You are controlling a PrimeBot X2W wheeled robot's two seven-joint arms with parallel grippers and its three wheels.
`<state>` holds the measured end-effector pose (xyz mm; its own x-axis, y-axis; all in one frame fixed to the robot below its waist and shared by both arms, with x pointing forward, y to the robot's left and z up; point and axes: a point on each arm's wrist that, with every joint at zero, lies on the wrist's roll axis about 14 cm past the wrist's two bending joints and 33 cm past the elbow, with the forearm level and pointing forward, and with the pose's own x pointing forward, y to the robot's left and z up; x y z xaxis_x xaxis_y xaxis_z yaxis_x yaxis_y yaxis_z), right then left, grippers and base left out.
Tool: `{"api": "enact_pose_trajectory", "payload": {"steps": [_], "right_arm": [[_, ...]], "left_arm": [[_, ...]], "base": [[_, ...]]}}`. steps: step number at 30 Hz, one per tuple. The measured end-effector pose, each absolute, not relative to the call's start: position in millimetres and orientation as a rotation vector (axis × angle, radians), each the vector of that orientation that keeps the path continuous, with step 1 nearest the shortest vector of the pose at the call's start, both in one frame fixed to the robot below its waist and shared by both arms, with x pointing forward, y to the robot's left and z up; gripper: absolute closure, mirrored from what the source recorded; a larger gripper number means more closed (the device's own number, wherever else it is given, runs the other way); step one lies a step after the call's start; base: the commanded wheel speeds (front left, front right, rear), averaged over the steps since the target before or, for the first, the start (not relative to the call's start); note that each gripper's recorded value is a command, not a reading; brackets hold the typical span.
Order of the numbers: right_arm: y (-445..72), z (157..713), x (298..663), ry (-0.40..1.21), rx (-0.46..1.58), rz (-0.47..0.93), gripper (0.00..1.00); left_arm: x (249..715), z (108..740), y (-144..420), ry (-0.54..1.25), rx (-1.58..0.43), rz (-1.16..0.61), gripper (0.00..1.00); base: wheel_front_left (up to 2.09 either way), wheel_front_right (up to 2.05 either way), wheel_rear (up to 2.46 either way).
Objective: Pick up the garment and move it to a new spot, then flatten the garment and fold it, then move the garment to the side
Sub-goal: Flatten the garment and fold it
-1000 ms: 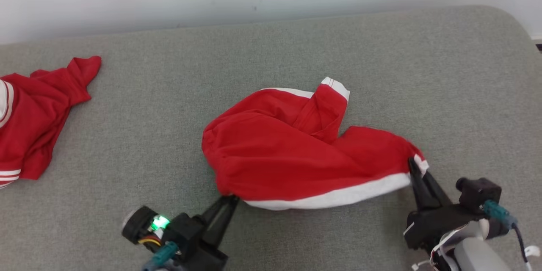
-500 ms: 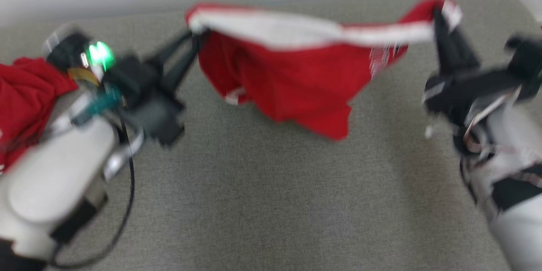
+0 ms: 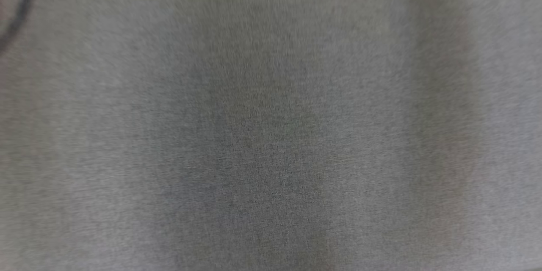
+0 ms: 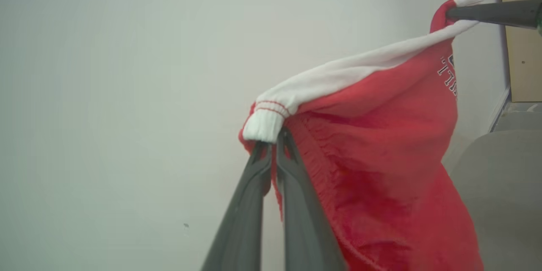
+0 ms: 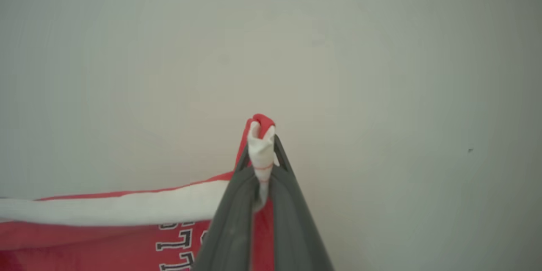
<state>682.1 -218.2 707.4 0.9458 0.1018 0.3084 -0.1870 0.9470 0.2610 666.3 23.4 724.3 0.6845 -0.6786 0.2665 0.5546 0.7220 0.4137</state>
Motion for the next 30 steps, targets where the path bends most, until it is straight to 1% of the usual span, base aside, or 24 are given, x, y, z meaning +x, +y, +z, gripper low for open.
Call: {"api": "enact_pose_trajectory", "payload": {"steps": [5,7,10,11,18,23,26,30], "right_arm": [[-218.5,709.5,718.1,-0.295,0.207,0.122,1.0],[-220.3,705.3,728.9,-0.288,0.187,0.108,1.0],[-220.3,704.3,741.5,-0.292,0.185,0.096,1.0],[-220.3,702.8,744.5,-0.295,0.183,0.093,1.0],[-211.9,657.1,763.0,-0.22,0.186,0.091,1.0],[-214.4,628.7,769.7,-0.167,0.174,0.076,1.0],[-213.8,623.0,771.8,-0.157,0.174,0.073,1.0],[-208.3,631.4,773.0,-0.17,0.162,0.082,1.0]], "left_arm": [[698.6,715.7,12.3,-0.435,0.32,-0.703,1.0],[708.4,710.8,9.3,-0.432,0.31,-0.703,1.0],[720.3,698.3,6.9,-0.41,0.36,-0.704,1.0],[722.7,697.2,6.7,-0.416,0.343,-0.706,1.0],[745.8,653.1,24.9,-0.332,0.328,-0.677,1.0],[755.8,629.3,35.8,-0.288,0.315,-0.659,1.0],[757.8,623.7,38.4,-0.278,0.317,-0.654,1.0],[759.5,630.0,40.8,-0.29,0.308,-0.643,1.0]], "base": [[0.0,0.0,0.0],[0.0,0.0,0.0],[0.0,0.0,0.0],[0.0,0.0,0.0],[0.0,0.0,0.0],[0.0,0.0,0.0],[0.0,0.0,0.0],[0.0,0.0,0.0]]}}
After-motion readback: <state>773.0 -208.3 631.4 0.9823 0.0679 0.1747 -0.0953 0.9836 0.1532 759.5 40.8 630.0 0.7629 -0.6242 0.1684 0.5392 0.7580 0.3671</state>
